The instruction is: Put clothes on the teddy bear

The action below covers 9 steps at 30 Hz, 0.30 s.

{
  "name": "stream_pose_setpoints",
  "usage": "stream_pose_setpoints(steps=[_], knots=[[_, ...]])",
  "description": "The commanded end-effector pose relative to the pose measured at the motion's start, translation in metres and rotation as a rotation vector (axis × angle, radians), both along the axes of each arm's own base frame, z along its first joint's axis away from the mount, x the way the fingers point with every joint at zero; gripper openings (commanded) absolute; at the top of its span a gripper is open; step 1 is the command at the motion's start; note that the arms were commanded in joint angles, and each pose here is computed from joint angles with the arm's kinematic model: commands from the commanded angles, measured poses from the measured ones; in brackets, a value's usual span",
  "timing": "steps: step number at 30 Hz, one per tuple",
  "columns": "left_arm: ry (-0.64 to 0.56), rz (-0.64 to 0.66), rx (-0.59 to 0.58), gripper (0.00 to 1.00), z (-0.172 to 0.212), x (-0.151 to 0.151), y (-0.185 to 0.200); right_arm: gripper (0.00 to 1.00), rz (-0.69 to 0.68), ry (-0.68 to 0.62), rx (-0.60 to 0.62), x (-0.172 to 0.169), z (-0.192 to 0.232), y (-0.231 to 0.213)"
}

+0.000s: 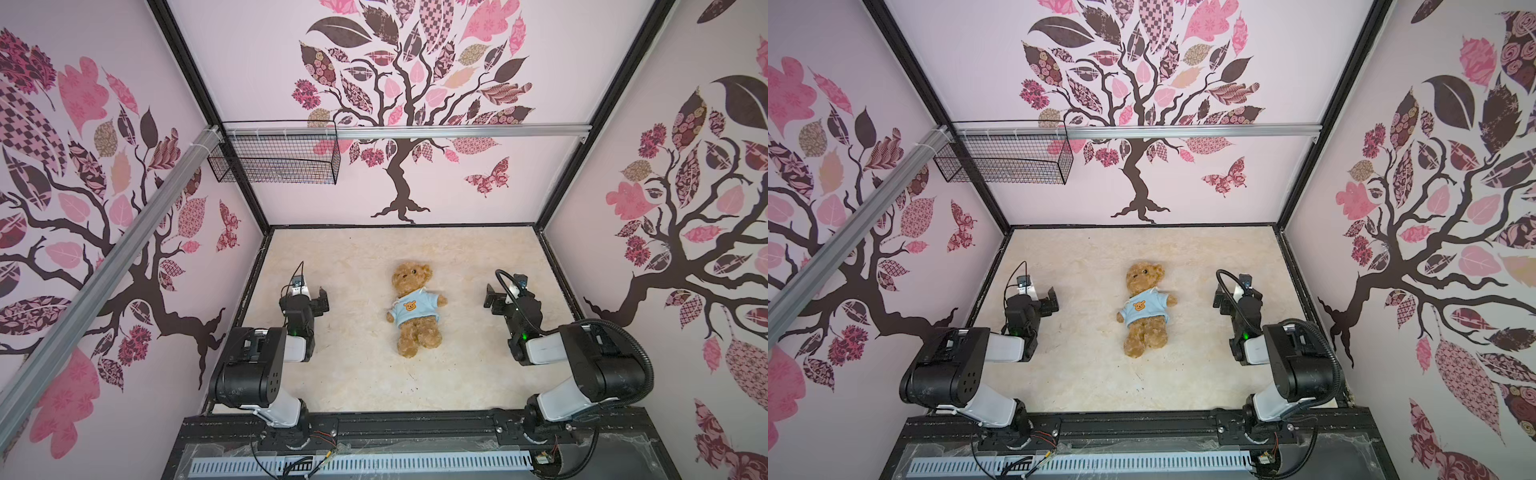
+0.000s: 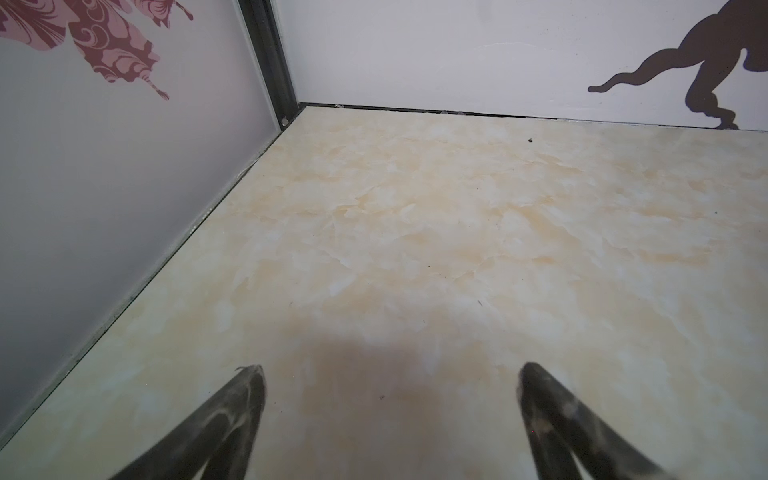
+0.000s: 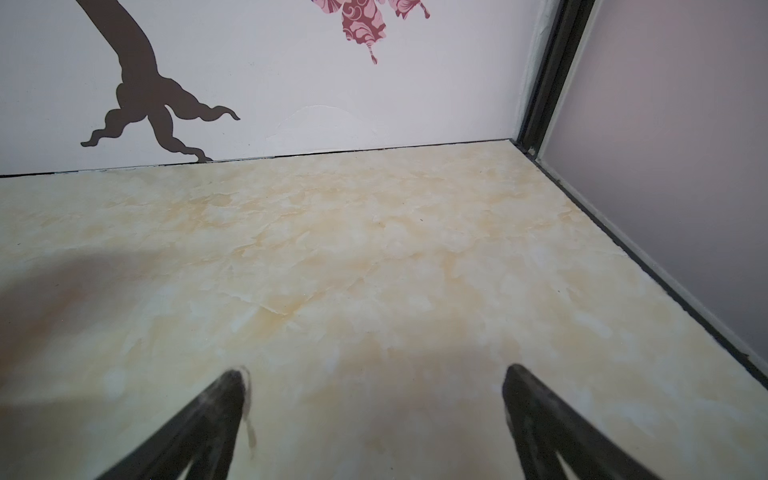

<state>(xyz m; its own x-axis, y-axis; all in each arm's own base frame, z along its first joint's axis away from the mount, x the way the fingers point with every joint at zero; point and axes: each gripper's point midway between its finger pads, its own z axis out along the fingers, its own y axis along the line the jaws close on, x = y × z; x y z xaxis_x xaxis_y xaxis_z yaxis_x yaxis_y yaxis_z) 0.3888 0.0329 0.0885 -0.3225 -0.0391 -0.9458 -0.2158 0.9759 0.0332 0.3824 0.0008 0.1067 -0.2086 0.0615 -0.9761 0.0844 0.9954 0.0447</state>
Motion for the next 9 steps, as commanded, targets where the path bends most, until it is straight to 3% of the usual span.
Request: stream_pose_setpoints(steps=[1,9], knots=[[-0.037,-0.001,-0.004,0.97,0.0137,0.0076,0.0005,0.99,-0.003,-0.020,0.010,0.0037,0.0053,-0.0014],[-0.038,-0.001,-0.004,0.97,0.0138,0.0077,0.0004,1.00,0.002,-0.021,0.009,0.0031,0.0055,-0.0002]])
